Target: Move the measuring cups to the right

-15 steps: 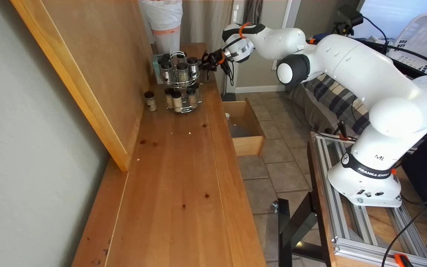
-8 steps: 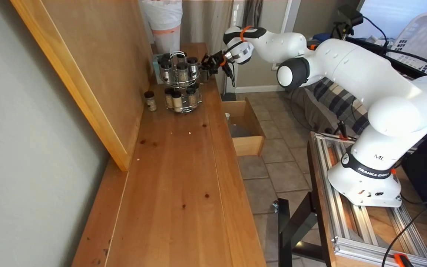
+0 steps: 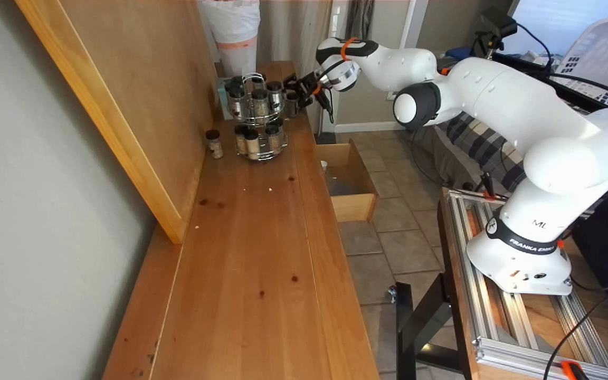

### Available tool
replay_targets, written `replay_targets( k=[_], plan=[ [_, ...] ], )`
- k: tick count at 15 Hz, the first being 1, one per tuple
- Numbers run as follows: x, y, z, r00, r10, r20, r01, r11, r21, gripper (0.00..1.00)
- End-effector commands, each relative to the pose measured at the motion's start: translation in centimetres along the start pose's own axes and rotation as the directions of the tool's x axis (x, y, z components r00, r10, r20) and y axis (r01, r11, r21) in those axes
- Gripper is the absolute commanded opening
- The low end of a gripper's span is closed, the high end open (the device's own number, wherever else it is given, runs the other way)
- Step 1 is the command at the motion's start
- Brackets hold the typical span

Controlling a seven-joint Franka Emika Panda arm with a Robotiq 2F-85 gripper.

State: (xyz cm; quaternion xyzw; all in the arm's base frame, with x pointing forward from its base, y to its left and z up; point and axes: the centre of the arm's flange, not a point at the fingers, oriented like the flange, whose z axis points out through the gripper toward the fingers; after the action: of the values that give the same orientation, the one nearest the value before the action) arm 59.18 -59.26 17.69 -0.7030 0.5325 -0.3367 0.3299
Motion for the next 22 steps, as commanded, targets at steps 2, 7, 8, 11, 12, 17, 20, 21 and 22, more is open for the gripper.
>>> replay_targets(
  k=[2, 7, 8, 11, 12, 17, 20, 21, 22],
  plan=[
    [4.5, -1.5, 0.4, 1.0, -0.025, -0.007, 0.025, 0.998, -0.052, 1.0],
    [6.0, -2.8, -2.5, 0.998, -0.057, 0.001, 0.057, 0.993, -0.102, 1.0],
    [6.3, -3.3, -3.3, 0.998, -0.069, 0.006, 0.069, 0.992, -0.108, 1.0],
    [7.0, -6.5, -7.7, 0.988, -0.145, 0.059, 0.15, 0.985, -0.081, 1.0],
    [7.1, -7.7, -9.3, 0.98, -0.186, 0.075, 0.191, 0.979, -0.07, 1.0],
    [4.6, -14.6, -18.9, 0.882, -0.413, 0.227, 0.434, 0.9, -0.05, 1.0],
    [2.1, -17.8, -22.3, 0.794, -0.536, 0.288, 0.568, 0.822, -0.034, 1.0],
    [1.0, -18.7, -22.8, 0.759, -0.575, 0.305, 0.609, 0.793, -0.022, 1.0],
    [0.2, -19.4, -23.2, 0.723, -0.61, 0.324, 0.647, 0.762, -0.007, 1.0]
  ],
)
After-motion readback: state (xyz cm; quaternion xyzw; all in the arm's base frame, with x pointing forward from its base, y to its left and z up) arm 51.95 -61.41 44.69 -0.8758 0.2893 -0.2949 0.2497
